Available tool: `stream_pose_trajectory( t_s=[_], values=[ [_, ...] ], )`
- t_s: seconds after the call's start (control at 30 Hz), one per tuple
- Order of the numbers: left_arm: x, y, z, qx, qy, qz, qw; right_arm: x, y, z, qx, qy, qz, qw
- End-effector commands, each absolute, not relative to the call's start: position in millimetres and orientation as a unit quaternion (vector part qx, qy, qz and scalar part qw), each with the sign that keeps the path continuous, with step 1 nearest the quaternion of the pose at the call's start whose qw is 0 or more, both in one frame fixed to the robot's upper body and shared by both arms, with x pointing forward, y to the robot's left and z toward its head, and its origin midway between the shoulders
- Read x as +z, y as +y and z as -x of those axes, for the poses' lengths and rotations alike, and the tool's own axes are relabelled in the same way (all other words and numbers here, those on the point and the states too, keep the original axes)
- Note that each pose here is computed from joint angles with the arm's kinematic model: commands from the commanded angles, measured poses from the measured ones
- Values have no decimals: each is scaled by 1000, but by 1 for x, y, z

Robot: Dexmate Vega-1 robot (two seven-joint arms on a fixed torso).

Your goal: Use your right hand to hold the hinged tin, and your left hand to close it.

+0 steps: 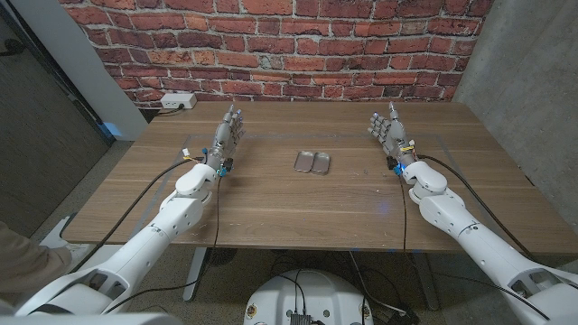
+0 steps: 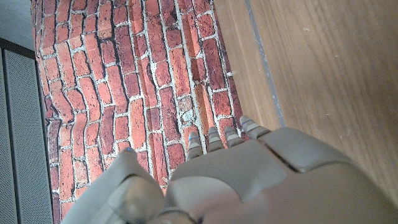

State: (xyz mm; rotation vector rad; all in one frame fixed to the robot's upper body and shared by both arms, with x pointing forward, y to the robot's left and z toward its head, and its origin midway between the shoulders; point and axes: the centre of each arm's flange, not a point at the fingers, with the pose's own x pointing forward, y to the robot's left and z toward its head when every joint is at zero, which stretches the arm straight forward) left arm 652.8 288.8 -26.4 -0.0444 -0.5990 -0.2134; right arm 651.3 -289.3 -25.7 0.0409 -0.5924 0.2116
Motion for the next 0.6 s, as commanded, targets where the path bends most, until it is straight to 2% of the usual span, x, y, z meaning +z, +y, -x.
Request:
stream_pose_trajectory(
  t_s=[0.03,0.6],
  values=[
    [-26,286,-651,-110,-300,24,947,-25,-289,-648,106,-290,-20,951],
    [-25,285,-649,-115,-302,22,946,-24,-282,-643,129,-304,38,943]
  ],
)
